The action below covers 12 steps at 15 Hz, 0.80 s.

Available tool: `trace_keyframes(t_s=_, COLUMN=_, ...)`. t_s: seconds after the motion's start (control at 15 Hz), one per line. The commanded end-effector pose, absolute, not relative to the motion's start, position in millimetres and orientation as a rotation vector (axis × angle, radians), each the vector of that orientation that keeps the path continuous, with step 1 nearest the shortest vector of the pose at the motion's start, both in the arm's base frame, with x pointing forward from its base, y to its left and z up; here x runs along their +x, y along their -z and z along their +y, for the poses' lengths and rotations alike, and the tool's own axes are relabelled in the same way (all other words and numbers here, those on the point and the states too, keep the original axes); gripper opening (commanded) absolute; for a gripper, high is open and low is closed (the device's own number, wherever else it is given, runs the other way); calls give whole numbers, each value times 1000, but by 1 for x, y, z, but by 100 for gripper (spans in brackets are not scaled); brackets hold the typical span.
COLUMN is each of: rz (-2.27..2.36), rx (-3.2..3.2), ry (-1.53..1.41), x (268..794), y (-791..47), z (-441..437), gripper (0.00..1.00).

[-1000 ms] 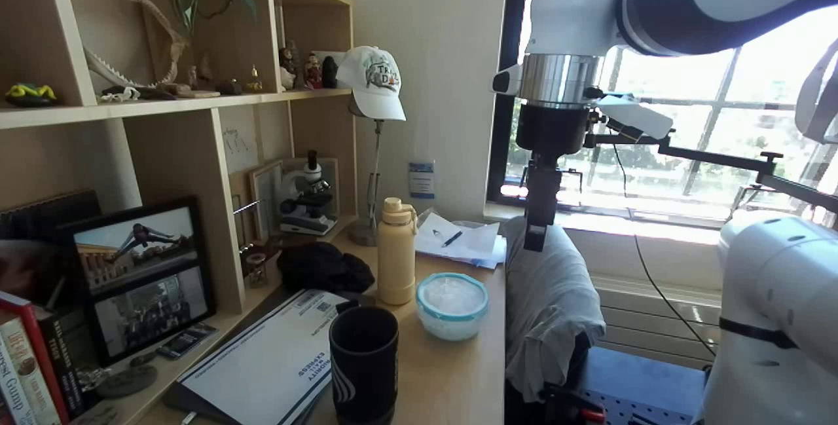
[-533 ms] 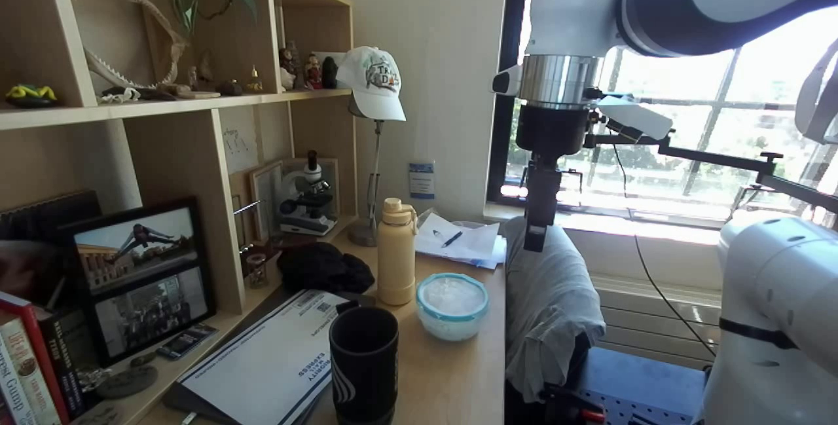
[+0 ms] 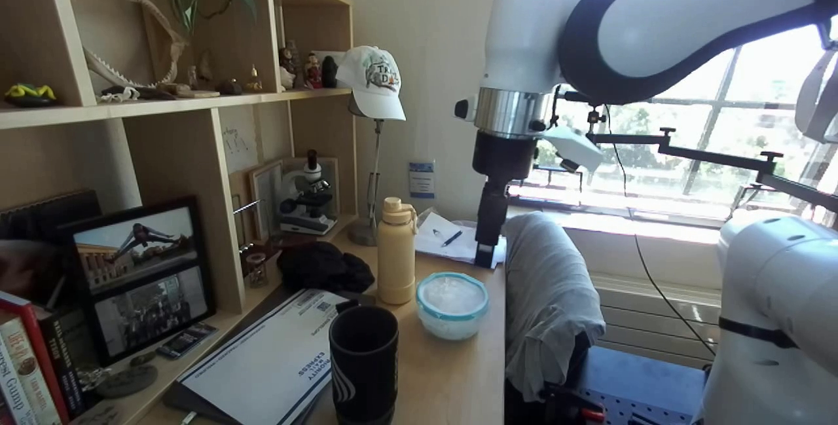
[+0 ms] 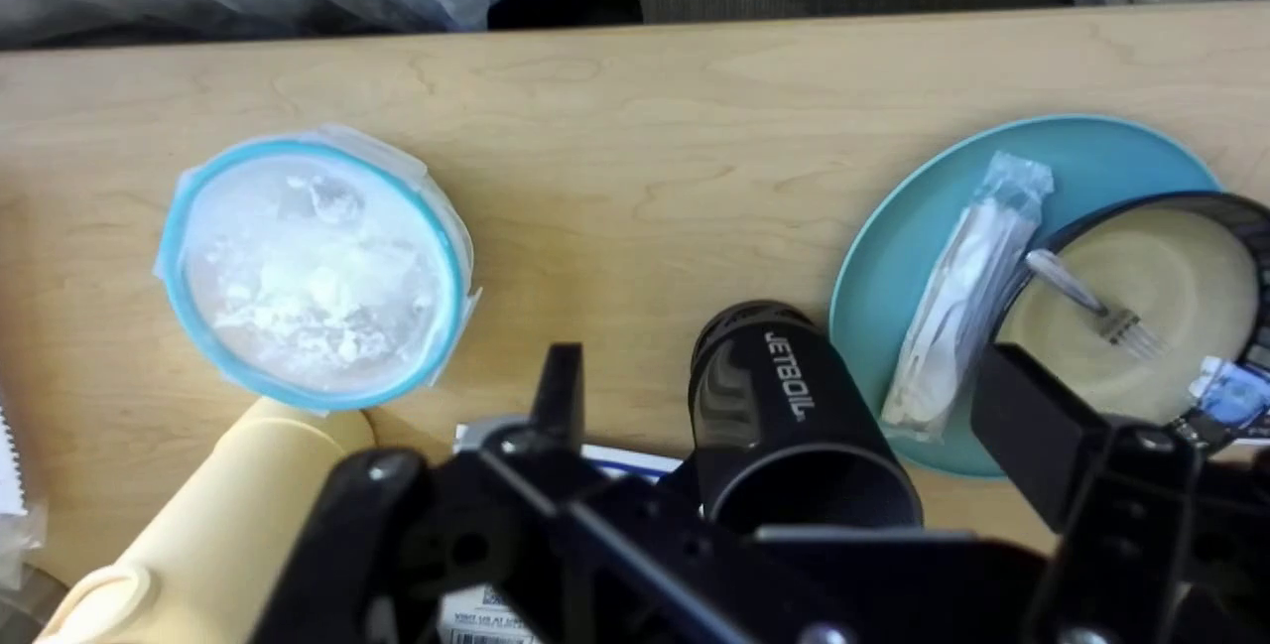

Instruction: Move the black mug to the left side of the desk, move the white paper on the laptop to the front of the desk

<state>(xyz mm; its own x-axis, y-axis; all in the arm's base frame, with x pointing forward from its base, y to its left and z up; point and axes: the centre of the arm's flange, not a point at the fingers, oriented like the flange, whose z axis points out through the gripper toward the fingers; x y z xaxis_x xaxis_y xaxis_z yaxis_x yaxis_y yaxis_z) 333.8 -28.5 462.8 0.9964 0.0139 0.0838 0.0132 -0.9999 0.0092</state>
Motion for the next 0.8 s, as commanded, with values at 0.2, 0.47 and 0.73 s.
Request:
trace_keyframes(t_s=0.2, rz=-2, rx=3140, ry=-227, x=442, y=-391, z=-31, gripper=100)
trace_keyframes(t_s=0.47, rz=-6, rx=3117, ry=-264, x=484, y=-367, z=-26, gripper=100)
trace_keyframes(t_s=0.73, rz=-19, rx=3112, ry=-173, x=510, y=-331, z=-26, gripper=100)
